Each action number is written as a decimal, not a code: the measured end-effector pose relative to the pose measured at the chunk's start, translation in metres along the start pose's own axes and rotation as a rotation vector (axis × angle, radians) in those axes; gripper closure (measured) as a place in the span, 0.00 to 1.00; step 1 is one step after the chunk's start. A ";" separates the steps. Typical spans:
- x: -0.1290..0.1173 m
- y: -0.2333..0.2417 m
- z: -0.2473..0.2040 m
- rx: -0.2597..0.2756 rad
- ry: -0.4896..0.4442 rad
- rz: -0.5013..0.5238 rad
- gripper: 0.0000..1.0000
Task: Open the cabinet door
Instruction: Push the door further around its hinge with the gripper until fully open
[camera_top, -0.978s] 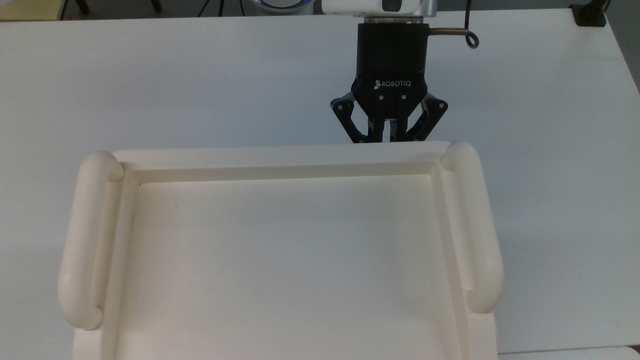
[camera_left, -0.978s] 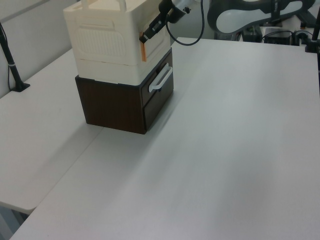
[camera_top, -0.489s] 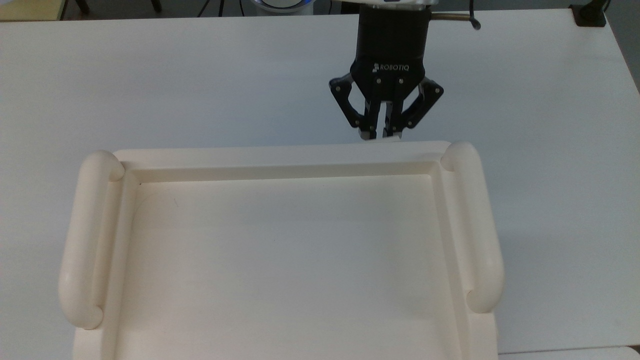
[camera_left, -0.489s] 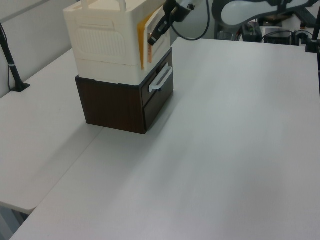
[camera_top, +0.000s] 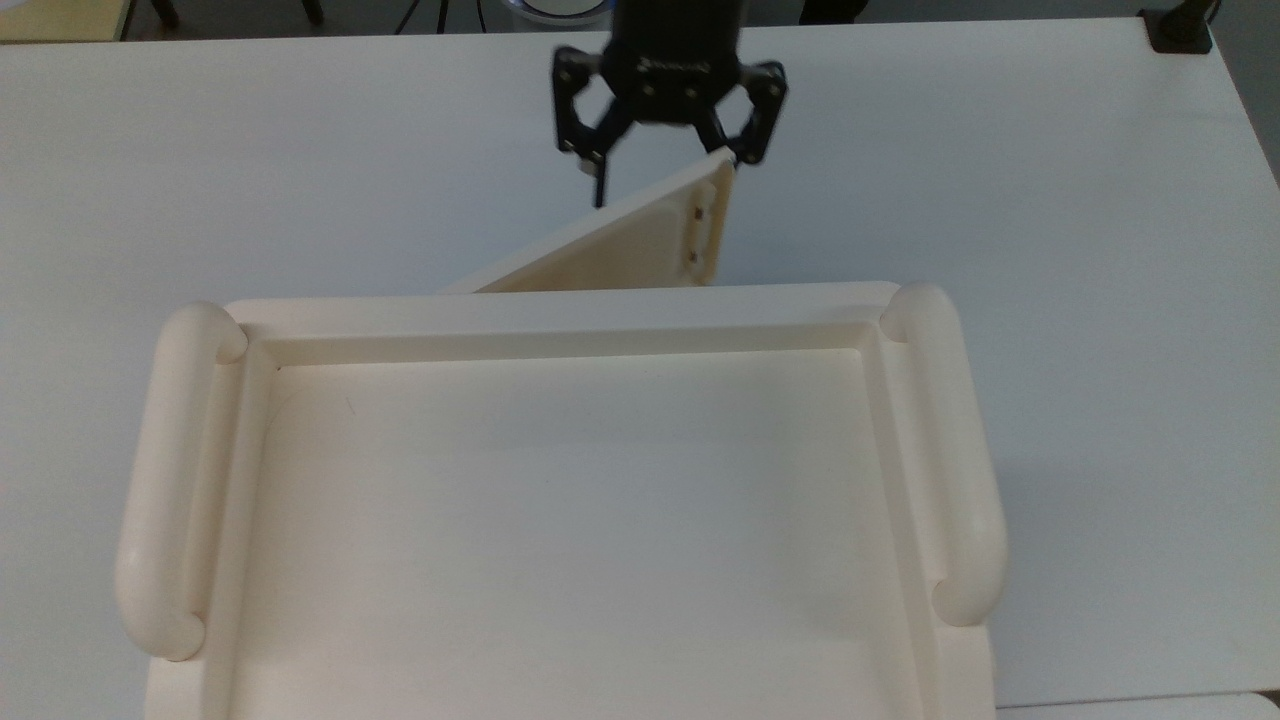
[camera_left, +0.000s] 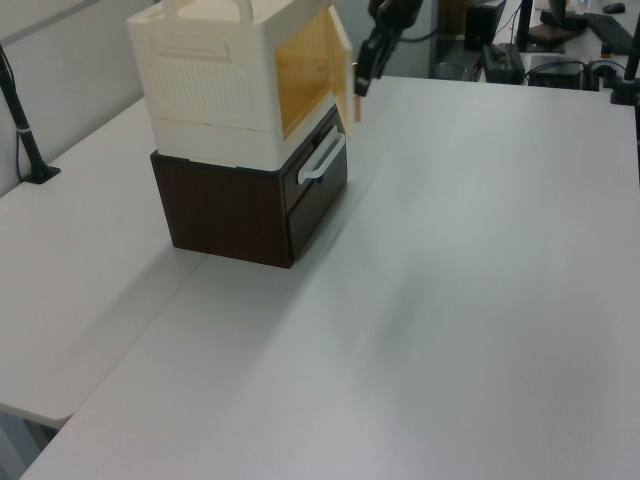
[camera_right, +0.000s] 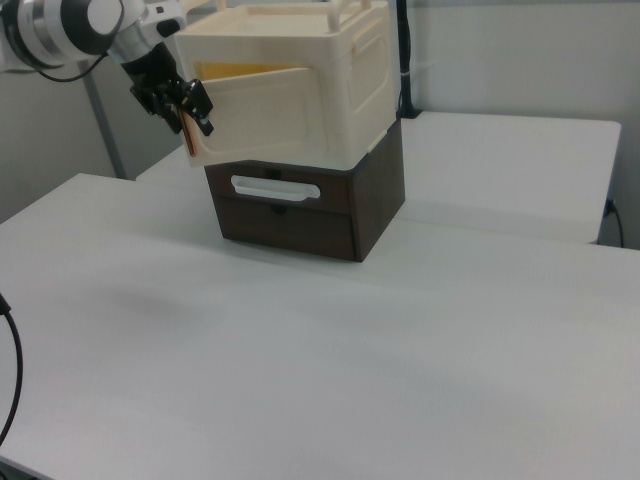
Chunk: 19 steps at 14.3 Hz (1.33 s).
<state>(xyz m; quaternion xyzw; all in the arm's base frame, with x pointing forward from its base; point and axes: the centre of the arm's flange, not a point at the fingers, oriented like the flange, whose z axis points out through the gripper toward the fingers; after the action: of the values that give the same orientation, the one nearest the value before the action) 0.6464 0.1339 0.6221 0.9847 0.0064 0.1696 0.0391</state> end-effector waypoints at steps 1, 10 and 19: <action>-0.004 0.013 -0.006 -0.006 -0.033 -0.004 0.15; -0.026 0.061 -0.095 0.036 0.008 -0.020 0.01; -0.010 0.007 -0.102 0.161 0.173 -0.064 0.01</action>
<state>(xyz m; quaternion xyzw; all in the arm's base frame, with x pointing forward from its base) 0.6029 0.1347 0.7151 0.9657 0.0548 0.2513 -0.0354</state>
